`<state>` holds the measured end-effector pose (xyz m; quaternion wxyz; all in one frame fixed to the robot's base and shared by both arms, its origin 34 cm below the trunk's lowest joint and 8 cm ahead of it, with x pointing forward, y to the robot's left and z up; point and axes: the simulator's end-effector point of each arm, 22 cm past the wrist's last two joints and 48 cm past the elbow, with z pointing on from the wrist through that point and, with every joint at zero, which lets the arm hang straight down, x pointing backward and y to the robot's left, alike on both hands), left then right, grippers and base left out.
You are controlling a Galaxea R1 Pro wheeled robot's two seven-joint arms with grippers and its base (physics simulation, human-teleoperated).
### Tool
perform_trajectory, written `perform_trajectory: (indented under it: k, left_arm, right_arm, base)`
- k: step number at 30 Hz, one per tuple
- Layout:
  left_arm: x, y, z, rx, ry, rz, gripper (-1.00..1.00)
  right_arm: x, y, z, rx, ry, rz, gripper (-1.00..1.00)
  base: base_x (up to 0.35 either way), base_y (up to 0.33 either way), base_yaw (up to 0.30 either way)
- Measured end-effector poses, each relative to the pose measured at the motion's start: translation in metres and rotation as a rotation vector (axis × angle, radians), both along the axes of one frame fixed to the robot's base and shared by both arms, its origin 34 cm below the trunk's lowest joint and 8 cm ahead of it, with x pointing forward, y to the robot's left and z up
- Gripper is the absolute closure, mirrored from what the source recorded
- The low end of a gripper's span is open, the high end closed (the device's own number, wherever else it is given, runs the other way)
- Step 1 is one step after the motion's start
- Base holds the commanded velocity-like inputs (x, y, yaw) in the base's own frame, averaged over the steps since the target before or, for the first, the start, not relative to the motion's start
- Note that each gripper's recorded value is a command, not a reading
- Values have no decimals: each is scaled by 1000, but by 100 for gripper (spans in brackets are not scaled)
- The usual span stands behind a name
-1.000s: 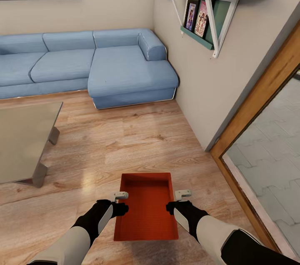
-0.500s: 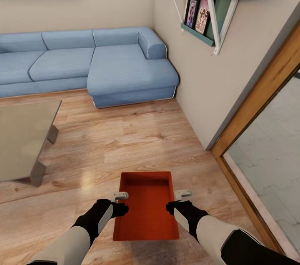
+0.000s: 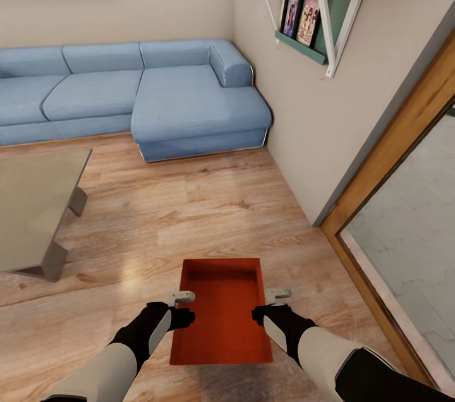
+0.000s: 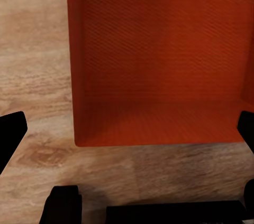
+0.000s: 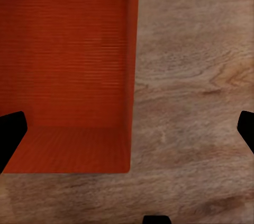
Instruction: Move the two storage containers from the living room to the garage. In the garage, place one container on the floor and stack the other container on top of it (either order is fine).
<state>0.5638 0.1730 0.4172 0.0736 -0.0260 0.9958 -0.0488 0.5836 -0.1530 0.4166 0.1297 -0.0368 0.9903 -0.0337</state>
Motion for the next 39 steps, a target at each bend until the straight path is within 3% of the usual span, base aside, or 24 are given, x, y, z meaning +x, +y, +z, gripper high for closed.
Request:
perform_trajectory:
  k: [14,27,39]
  left_arm:
    - [-2,2,-26,3,-1,1,-100]
    - [16,49,-44,59,-45,22,-100]
    - [12,47,-67,57,-41,17,-100]
  right_arm:
    - [-2,0,-26,-1,-3,4,-100]
    - [-5,0,-51,-2,-4,5,-100]
    - [-8,0,-74,-2,-5,5,-100]
  base:
    - [0,0,0]
    - [0,0,0]
    - [0,0,0]
